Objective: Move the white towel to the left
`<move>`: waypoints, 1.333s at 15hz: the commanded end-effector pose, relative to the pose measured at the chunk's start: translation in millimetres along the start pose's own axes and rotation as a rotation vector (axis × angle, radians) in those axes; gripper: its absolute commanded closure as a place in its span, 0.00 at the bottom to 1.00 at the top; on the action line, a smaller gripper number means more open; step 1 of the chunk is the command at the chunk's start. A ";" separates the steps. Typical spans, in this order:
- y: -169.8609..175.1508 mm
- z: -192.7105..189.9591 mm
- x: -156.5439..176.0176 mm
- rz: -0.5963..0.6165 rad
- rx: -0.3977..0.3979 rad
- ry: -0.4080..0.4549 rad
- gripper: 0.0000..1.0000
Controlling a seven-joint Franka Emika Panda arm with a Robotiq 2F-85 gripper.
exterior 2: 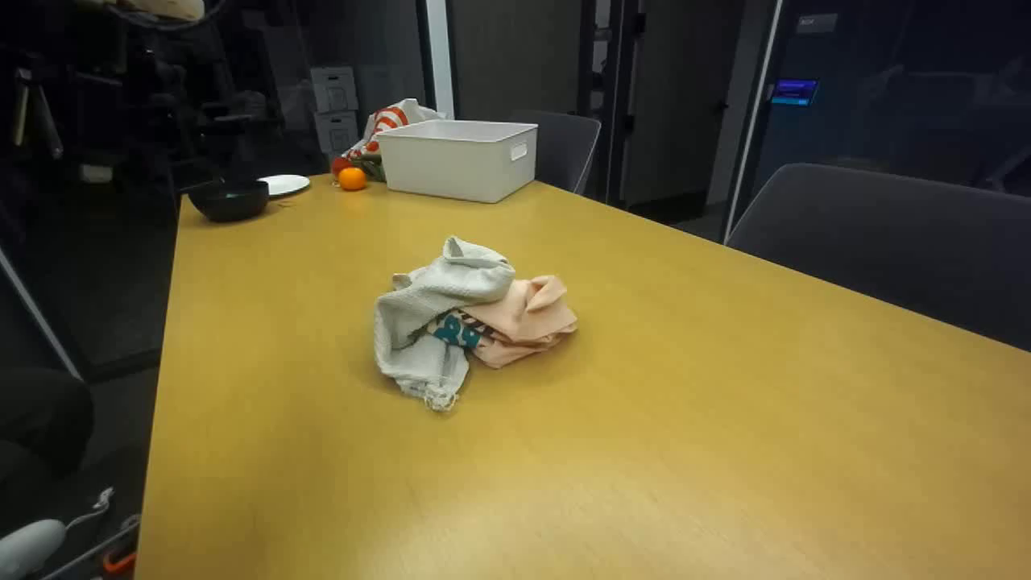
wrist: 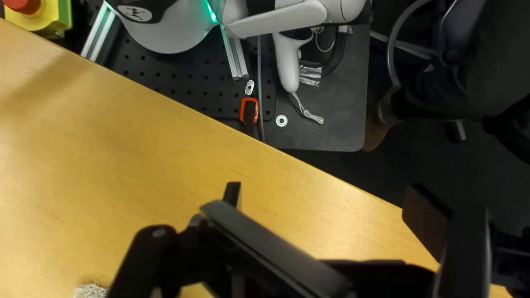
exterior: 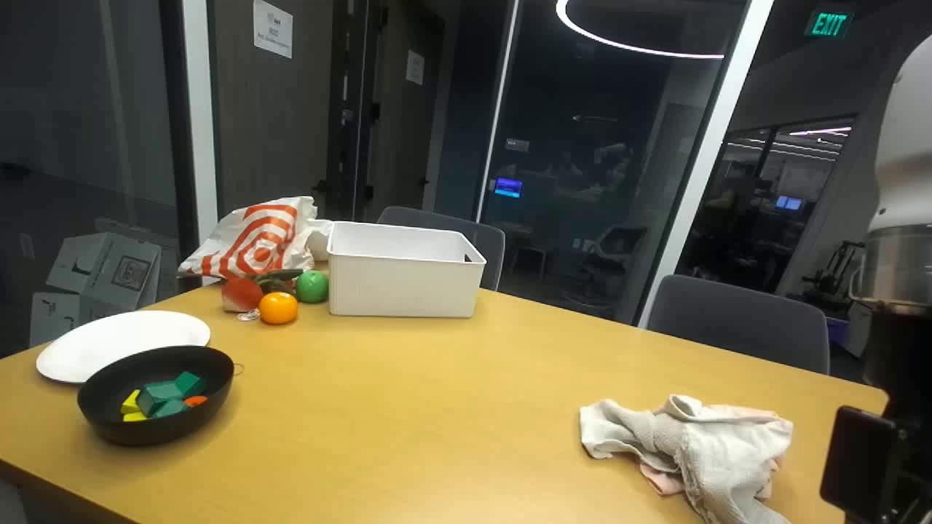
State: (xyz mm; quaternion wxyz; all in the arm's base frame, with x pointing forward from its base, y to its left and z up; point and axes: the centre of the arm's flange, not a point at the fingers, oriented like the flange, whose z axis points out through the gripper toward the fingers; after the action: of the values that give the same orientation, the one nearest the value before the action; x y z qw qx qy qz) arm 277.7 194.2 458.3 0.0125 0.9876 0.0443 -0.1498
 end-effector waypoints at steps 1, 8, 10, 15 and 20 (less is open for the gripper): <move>-0.3 -1.6 -0.2 -0.001 0.001 0.004 0.00; -1.9 7.3 36.4 0.003 0.030 0.103 0.00; 2.5 9.5 69.7 0.013 0.071 0.188 0.00; 41.4 37.4 155.6 0.088 0.041 0.341 0.00; 96.7 69.1 221.9 0.164 -0.078 0.448 0.00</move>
State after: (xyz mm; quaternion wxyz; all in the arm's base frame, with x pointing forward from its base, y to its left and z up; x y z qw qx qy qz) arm 436.9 126.5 349.1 0.0232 0.9984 -0.0059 0.0506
